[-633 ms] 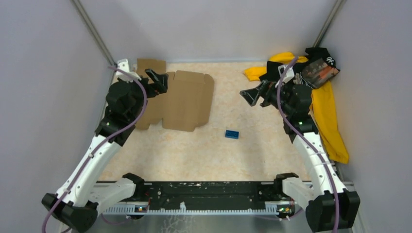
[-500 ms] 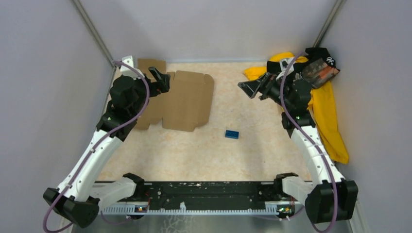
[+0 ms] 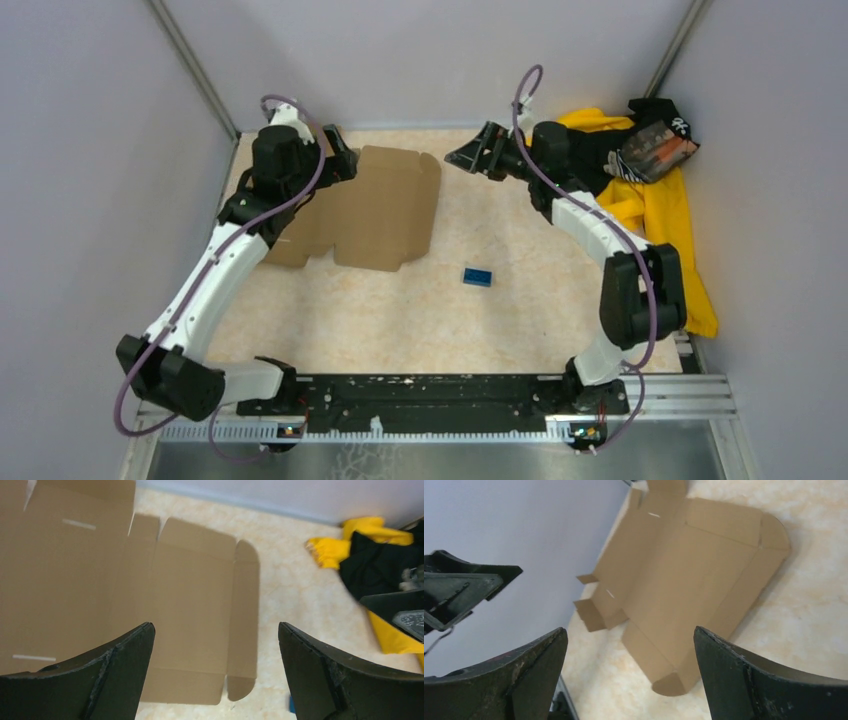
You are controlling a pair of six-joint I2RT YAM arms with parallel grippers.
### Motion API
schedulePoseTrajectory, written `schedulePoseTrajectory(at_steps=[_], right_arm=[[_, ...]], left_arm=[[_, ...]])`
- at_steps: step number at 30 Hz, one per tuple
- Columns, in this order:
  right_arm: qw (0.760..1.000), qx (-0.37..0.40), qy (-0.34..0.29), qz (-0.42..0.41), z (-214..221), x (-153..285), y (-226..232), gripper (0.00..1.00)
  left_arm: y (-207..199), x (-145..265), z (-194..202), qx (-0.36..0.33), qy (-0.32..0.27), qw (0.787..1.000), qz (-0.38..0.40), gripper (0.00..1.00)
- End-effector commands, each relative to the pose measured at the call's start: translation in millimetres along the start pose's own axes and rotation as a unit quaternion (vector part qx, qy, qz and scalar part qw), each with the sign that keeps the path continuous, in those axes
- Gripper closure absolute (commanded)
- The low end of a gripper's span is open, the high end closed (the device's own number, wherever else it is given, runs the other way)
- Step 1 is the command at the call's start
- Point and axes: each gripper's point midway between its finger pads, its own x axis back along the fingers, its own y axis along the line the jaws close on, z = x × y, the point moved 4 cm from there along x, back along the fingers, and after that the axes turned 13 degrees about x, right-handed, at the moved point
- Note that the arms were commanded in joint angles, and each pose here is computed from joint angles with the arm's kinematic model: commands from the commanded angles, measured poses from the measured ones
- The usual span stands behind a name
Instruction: Fold the paper box
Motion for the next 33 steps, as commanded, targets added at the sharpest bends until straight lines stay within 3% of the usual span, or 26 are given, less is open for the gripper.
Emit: schedulePoseTrajectory(at_steps=[1, 4, 10, 17, 21, 24, 28, 33], right_arm=[[0.997, 0.031, 0.048, 0.057, 33.0, -18.9, -40.0, 0.09], [0.996, -0.002, 0.081, 0.044, 66.7, -34.8, -58.9, 0.27], [0.992, -0.018, 0.115, 0.038, 122.1, -68.4, -70.0, 0.3], [0.989, -0.059, 0.13, 0.026, 159.5, -103.1, -70.3, 0.35], [0.985, -0.073, 0.149, 0.047, 175.4, -116.4, -75.0, 0.52], [0.982, -0.072, 0.157, 0.074, 183.7, -122.7, -77.9, 0.57], [0.983, -0.067, 0.154, 0.08, 184.0, -128.8, -72.3, 0.96], [0.986, -0.007, 0.15, 0.079, 139.4, -113.0, -44.3, 1.0]], left_arm=[[21.7, -11.4, 26.9, -0.027, 0.054, 0.998, -0.035, 0.01], [38.7, -15.4, 42.2, -0.035, 0.065, 0.995, -0.064, 0.02], [62.1, -14.3, 59.7, -0.017, 0.082, 0.988, -0.128, 0.02], [74.5, -13.7, 92.2, -0.026, 0.175, 0.971, -0.161, 0.02], [77.2, -4.7, 101.9, -0.024, 0.194, 0.969, -0.153, 0.02], [80.8, 2.6, 108.5, -0.013, 0.189, 0.971, -0.146, 0.02], [80.8, 12.4, 121.6, 0.005, 0.196, 0.974, -0.115, 0.02], [80.5, 23.2, 125.0, -0.001, 0.207, 0.973, -0.099, 0.02]])
